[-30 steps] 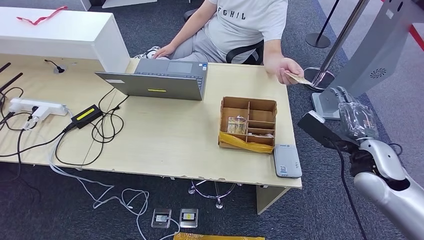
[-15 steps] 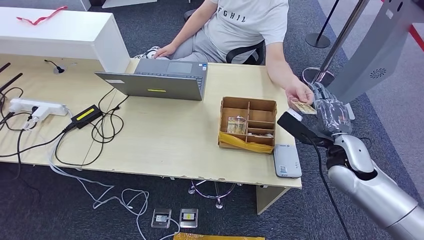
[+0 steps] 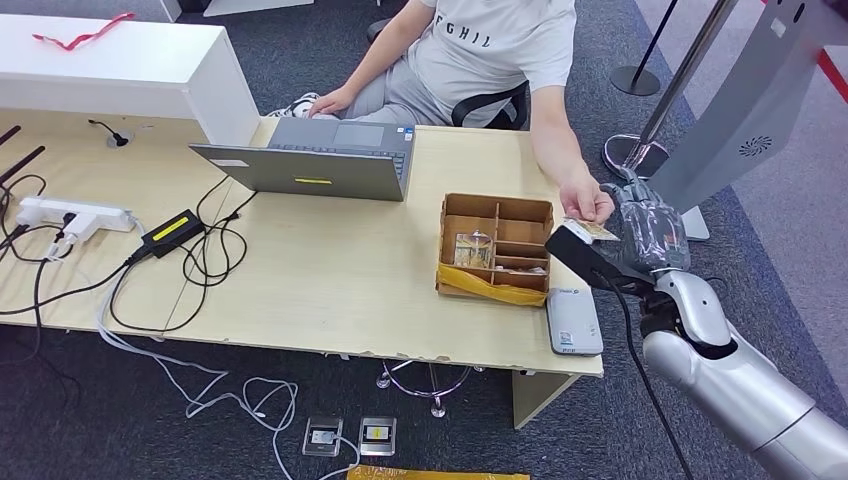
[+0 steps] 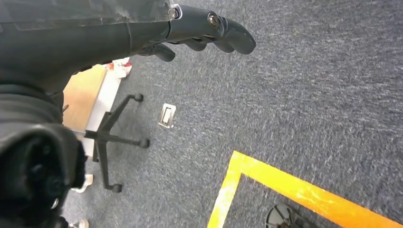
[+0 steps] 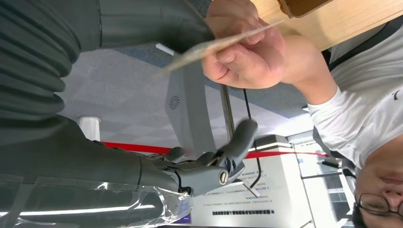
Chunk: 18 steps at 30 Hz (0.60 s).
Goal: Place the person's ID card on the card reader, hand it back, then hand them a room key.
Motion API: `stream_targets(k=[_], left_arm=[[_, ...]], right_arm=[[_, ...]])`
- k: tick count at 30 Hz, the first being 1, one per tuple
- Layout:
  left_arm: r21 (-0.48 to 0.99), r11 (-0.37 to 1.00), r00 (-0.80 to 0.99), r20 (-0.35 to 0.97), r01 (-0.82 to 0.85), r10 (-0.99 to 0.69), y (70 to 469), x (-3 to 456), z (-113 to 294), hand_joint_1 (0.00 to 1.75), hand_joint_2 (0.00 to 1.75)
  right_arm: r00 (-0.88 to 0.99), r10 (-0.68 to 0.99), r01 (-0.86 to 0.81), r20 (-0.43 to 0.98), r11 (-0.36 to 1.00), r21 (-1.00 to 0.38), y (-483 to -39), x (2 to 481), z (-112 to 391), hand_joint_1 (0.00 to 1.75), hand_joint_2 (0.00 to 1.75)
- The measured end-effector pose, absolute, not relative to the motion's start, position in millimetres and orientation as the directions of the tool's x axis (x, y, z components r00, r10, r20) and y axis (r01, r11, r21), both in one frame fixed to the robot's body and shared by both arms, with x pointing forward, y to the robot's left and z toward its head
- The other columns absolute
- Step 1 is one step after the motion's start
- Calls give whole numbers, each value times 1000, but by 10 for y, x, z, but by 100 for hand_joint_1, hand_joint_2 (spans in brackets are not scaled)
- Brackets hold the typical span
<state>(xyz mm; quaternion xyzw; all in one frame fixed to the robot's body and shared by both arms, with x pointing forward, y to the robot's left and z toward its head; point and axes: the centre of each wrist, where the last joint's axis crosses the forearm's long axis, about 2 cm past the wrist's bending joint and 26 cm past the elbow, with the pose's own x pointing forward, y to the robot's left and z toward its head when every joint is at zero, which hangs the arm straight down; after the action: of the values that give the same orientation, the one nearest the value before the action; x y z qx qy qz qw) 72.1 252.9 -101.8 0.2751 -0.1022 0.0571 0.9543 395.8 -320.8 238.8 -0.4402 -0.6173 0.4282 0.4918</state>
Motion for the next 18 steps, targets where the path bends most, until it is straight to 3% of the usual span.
stream_targets(k=[18], left_arm=[[529, 841, 973, 231, -114, -13, 2578, 698, -1025, 0, 0]], right_arm=[[-96, 956, 128, 278, 289, -949, -3270, 3944, 2376, 175, 175]])
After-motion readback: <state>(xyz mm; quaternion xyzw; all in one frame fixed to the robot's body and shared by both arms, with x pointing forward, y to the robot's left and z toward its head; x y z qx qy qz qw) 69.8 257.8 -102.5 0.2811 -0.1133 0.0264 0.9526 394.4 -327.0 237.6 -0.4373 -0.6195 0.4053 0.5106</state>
